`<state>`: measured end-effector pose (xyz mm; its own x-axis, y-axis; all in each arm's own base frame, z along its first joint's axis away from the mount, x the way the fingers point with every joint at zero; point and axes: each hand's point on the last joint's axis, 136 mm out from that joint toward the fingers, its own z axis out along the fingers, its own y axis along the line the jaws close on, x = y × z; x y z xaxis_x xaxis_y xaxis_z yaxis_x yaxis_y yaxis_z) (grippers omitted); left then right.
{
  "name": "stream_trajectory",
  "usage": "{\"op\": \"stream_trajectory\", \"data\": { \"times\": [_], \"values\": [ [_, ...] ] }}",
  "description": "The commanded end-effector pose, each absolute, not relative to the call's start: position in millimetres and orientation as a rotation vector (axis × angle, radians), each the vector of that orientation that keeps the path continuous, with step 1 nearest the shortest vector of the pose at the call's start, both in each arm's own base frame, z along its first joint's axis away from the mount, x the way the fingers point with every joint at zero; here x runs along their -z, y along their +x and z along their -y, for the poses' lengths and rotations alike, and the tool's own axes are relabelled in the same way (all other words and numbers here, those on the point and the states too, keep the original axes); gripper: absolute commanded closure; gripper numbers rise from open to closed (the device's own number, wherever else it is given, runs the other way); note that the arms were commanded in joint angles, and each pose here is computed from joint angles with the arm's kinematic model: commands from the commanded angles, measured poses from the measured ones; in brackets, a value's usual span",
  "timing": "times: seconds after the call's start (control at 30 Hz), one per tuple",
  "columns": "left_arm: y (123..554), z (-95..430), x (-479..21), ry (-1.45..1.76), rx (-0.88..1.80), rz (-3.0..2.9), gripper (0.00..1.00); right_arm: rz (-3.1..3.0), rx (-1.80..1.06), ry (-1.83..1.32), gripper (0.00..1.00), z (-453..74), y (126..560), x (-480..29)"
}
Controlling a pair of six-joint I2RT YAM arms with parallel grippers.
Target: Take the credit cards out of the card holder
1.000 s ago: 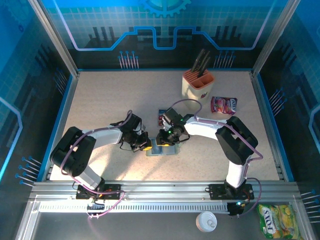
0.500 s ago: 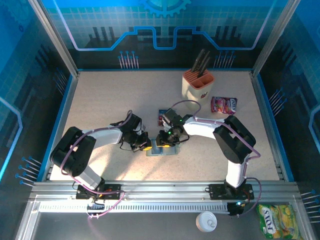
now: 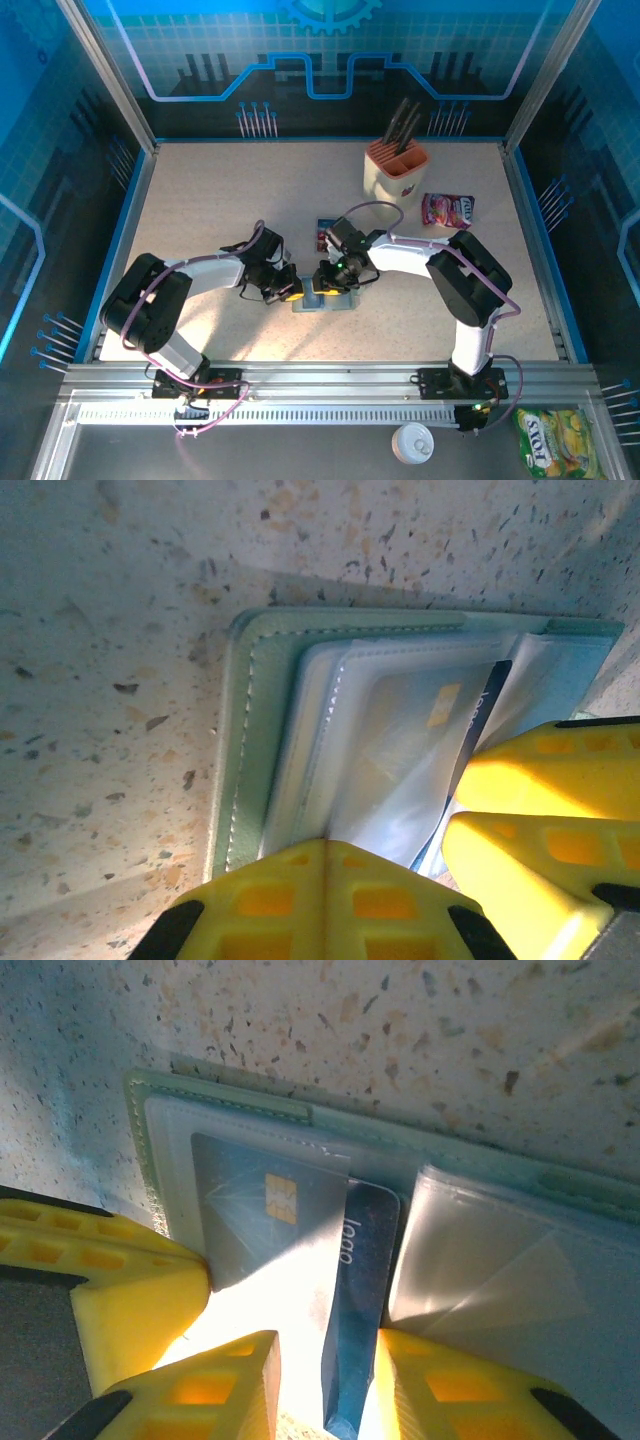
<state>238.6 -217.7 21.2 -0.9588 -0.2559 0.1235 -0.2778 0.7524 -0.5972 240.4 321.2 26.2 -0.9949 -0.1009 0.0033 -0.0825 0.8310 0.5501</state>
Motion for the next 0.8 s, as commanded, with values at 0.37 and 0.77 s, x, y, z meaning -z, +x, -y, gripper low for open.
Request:
{"op": "stream_trajectory", "data": {
  "times": [0.37,0.77],
  "values": [
    [229,210,-8,0.448,-0.893,2.900,1.00,2.934,0.943,0.090,0.66,-317,234,-20],
    [229,209,-7,0.452,-0.884,2.902,1.00,2.906,0.969,0.074,0.65,-319,233,-14]
  ]
}}
